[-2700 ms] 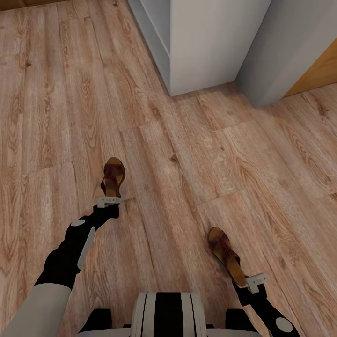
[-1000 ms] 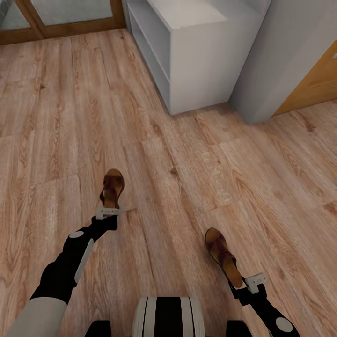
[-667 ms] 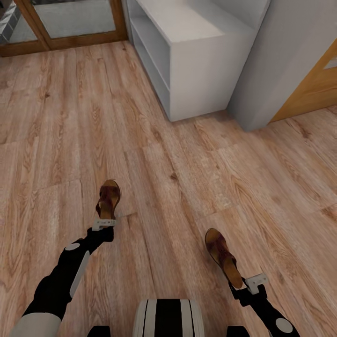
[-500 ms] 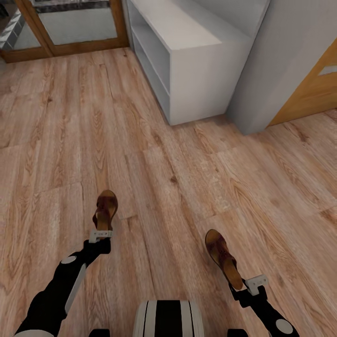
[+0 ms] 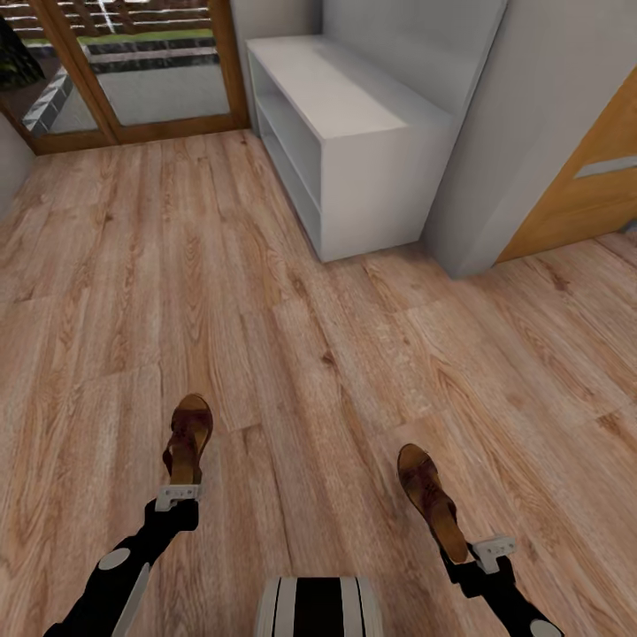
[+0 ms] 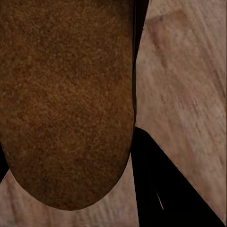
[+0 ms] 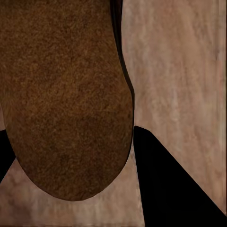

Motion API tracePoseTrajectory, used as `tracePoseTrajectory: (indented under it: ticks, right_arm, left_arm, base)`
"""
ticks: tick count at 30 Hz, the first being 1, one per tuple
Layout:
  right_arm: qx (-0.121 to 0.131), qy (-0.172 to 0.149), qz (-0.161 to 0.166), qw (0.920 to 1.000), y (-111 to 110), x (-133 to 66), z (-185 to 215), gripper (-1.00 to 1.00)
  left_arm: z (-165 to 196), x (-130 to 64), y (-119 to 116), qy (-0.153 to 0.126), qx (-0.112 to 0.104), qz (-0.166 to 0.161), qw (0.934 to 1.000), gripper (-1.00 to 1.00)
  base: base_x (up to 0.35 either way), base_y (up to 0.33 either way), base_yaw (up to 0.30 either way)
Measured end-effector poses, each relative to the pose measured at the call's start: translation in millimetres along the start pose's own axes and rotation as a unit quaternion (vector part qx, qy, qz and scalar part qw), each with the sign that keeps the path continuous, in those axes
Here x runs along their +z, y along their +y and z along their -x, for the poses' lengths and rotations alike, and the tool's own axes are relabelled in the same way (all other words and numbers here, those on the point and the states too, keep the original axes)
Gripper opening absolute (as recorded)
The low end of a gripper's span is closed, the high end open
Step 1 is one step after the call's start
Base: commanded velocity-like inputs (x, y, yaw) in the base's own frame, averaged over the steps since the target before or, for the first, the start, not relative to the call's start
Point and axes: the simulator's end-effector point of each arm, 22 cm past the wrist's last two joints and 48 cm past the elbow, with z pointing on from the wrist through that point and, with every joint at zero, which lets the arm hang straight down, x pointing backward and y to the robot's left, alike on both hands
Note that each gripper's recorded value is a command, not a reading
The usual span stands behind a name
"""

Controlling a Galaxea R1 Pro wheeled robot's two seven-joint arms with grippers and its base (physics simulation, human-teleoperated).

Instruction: Pick up the two gym shoes and the two sandals from the corridor floor and place them onto the hallstand (shoe rack) in the corridor, making sure they are on the rack and not on the floor. Arrange them so the two gym shoes are next to each other and the two sandals are next to each other.

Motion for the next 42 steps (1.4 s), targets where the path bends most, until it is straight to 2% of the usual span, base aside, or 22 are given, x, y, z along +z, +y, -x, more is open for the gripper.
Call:
tracePoseTrajectory:
  ticks: [8,16,19,22,24,42]
  right_arm:
    - [0.025,-0.03,-0.025,0.9989,-17,-13.3,0,-1.0]
    - [0.032,-0.061,-0.021,0.9974,-8,-25.8,-2,-1.0]
    - [0.034,-0.075,-0.016,0.9965,0,-32.4,-6,-1.0]
    - [0.039,-0.075,-0.012,0.9963,7,-37.6,-13,-1.0]
    - [0.047,-0.053,-0.001,0.9975,19,-43.0,-35,-1.0]
    - [0.052,-0.097,-0.006,0.9939,17,-51.7,5,-1.0]
  left_arm:
    - [-25,-11.3,9,-0.023,-0.006,0.009,0.9997,-1.0]
    - [-28,-20.0,12,-0.047,-0.007,0.017,0.9987,-1.0]
    - [-34,-27.1,22,-0.06,-0.007,0.041,0.9973,-1.0]
    - [-51,-37.6,27,-0.061,-0.008,0.052,0.9967,-1.0]
    - [-92,-61.2,46,-0.052,-0.023,0.078,0.9953,-1.0]
    - [-70,-78.1,49,-0.093,-0.031,0.083,0.9917,-1.0]
  base:
    - [0.0,0.0,0.0]
    - [0.0,0.0,0.0]
    - [0.0,0.0,0.0]
    - [0.0,0.0,0.0]
    - [0.0,0.0,0.0]
    - [0.0,0.0,0.0]
